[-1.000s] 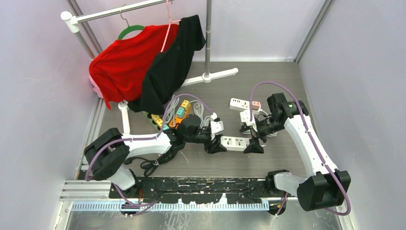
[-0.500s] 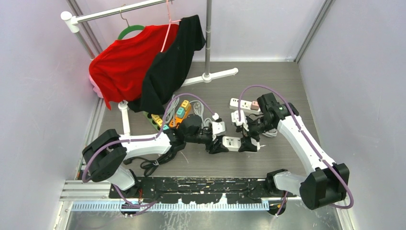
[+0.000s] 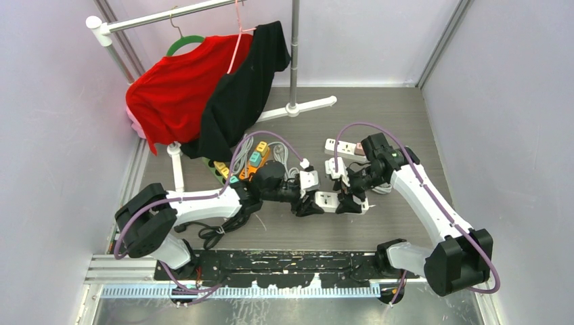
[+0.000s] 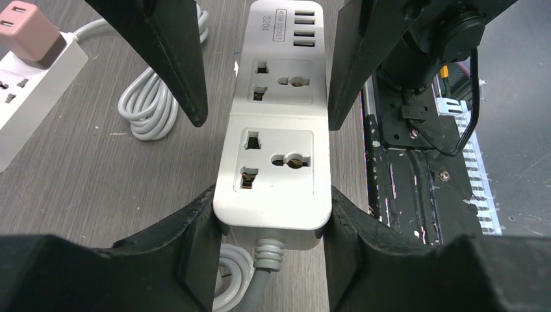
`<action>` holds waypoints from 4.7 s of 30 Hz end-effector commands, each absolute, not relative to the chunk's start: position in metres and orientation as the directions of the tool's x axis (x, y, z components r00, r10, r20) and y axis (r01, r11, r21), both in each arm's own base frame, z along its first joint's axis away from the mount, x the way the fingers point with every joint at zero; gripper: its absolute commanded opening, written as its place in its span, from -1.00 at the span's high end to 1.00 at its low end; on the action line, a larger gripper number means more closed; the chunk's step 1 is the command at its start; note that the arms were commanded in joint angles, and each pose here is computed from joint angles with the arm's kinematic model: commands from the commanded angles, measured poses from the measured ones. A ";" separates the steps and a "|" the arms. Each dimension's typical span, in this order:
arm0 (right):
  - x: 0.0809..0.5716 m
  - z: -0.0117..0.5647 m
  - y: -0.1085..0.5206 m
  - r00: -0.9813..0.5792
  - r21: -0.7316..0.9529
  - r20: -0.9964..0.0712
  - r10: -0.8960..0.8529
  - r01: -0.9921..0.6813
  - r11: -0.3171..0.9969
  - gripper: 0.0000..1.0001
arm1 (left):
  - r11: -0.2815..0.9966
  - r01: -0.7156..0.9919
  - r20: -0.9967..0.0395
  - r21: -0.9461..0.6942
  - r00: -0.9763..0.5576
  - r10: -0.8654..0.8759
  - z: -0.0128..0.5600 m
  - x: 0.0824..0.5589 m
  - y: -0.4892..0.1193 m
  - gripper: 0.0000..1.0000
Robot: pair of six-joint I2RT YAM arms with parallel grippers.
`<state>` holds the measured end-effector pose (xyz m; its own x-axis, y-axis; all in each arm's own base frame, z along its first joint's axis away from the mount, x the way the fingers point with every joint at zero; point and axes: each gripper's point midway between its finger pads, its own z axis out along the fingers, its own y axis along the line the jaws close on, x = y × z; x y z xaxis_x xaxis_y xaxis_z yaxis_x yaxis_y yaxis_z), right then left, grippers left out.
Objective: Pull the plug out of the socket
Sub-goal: Place the socket at the center of the board.
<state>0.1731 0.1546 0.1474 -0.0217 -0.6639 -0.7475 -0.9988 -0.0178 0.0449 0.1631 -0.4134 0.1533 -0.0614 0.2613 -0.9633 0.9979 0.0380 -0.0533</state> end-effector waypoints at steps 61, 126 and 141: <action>0.483 0.336 -0.013 -0.245 -0.242 -0.900 -0.360 -0.407 0.881 0.98 | 0.449 0.887 -0.991 0.103 0.052 0.123 0.239 0.213 -0.352 -0.92; 0.546 0.151 -0.091 -0.680 -0.062 -0.728 -0.088 -0.063 0.996 -0.80 | 0.452 0.890 -0.992 0.060 0.002 0.129 0.242 0.222 -0.357 -0.92; 0.440 0.239 0.024 -0.577 0.245 -0.784 -0.231 -0.628 0.739 -0.88 | 0.438 0.899 -0.997 0.031 -0.007 0.083 0.260 0.221 -0.363 -0.91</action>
<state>0.4821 -0.0267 0.2003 -0.6708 -0.1763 -0.7204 -0.3911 0.9094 0.1417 0.2193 -0.3596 0.2199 -0.0497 0.1755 -0.9832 0.8960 0.4427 0.0338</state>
